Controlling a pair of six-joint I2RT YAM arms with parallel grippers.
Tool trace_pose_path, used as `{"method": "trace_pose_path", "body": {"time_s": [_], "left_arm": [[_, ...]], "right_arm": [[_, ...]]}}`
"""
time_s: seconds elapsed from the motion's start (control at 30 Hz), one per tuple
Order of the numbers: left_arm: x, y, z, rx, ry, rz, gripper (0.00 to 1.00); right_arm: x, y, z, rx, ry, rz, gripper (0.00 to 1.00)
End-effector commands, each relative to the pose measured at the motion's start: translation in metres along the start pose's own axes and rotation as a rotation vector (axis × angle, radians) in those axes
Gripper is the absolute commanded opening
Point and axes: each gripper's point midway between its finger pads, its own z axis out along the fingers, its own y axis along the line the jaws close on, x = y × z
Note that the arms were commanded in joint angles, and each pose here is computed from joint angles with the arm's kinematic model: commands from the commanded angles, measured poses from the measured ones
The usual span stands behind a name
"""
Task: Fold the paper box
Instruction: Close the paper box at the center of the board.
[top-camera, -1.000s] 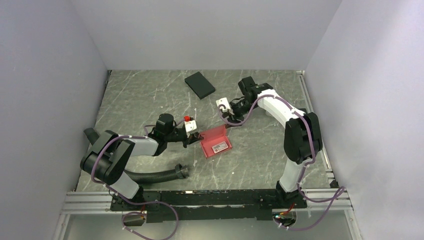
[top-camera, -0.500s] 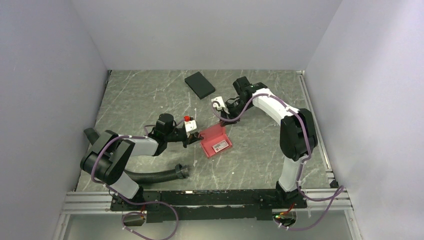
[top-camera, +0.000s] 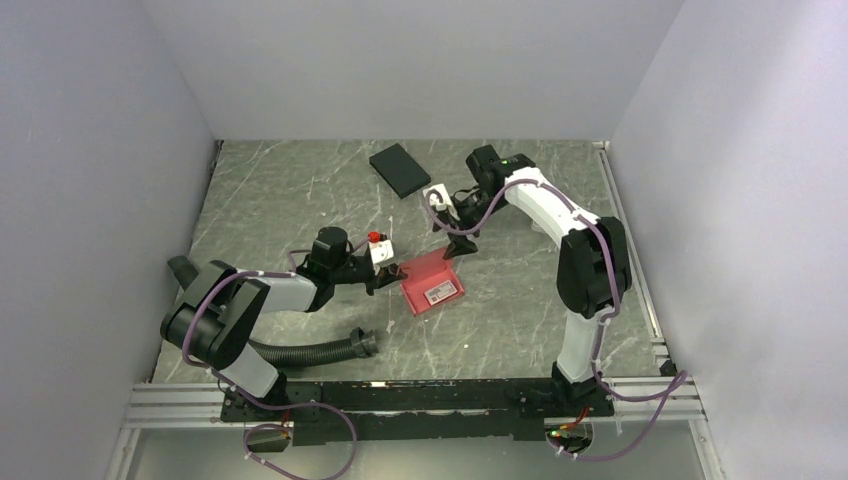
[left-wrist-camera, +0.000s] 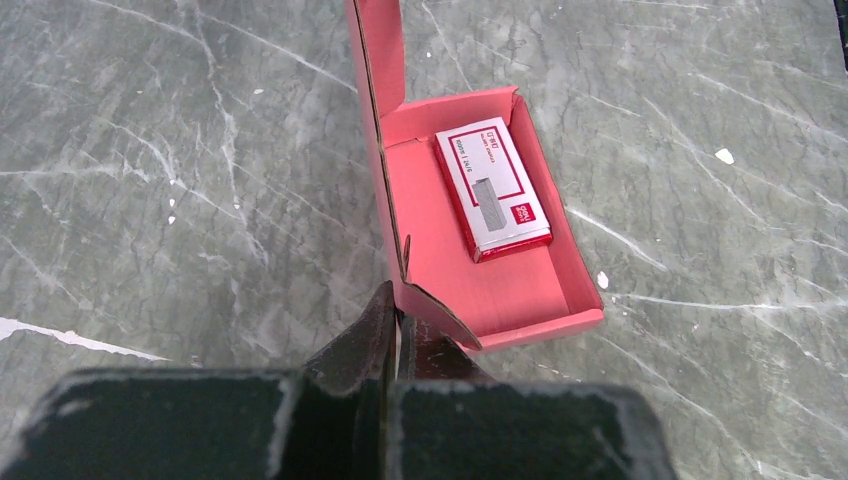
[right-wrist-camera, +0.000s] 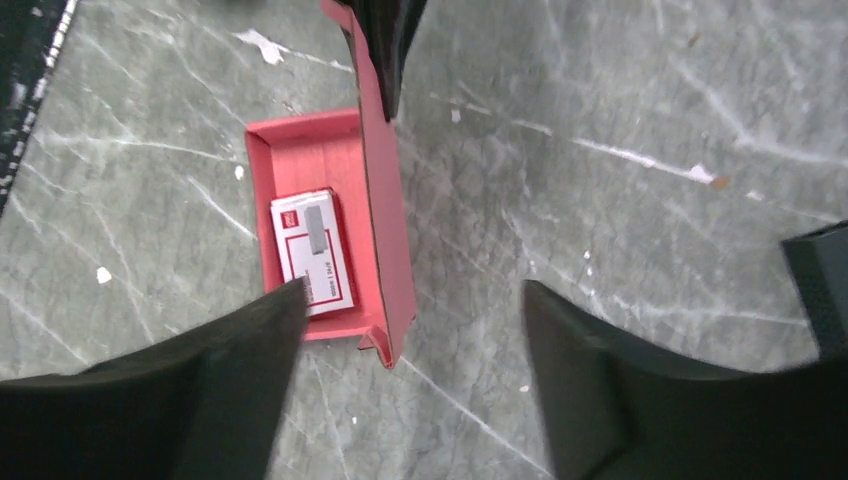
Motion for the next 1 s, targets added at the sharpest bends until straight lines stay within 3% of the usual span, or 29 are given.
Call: {"method": "trace_pose_path", "body": {"time_s": [0.0,0.3,0.4,0.57,0.97], "left_arm": [[-0.016,0.002,0.001,0.010,-0.033,0.067,0.00],[-0.017,0.001,0.001,0.013,-0.036,0.066,0.00],[-0.017,0.002,0.002,0.015,-0.036,0.063,0.00],[-0.016,0.002,0.002,0.015,-0.035,0.059,0.00],[-0.017,0.002,0.002,0.016,-0.037,0.058,0.00]], "right_arm": [[-0.037,0.011,-0.028,-0.029,-0.126,-0.040,0.97],[0.005,-0.012,-0.052,0.167,0.016,-0.081,0.99],[0.017,-0.021,-0.048,0.192,0.043,-0.063,0.90],[0.016,-0.021,-0.033,0.121,0.034,-0.024,0.56],[0.007,-0.017,-0.013,0.092,0.038,-0.061,0.44]]}}
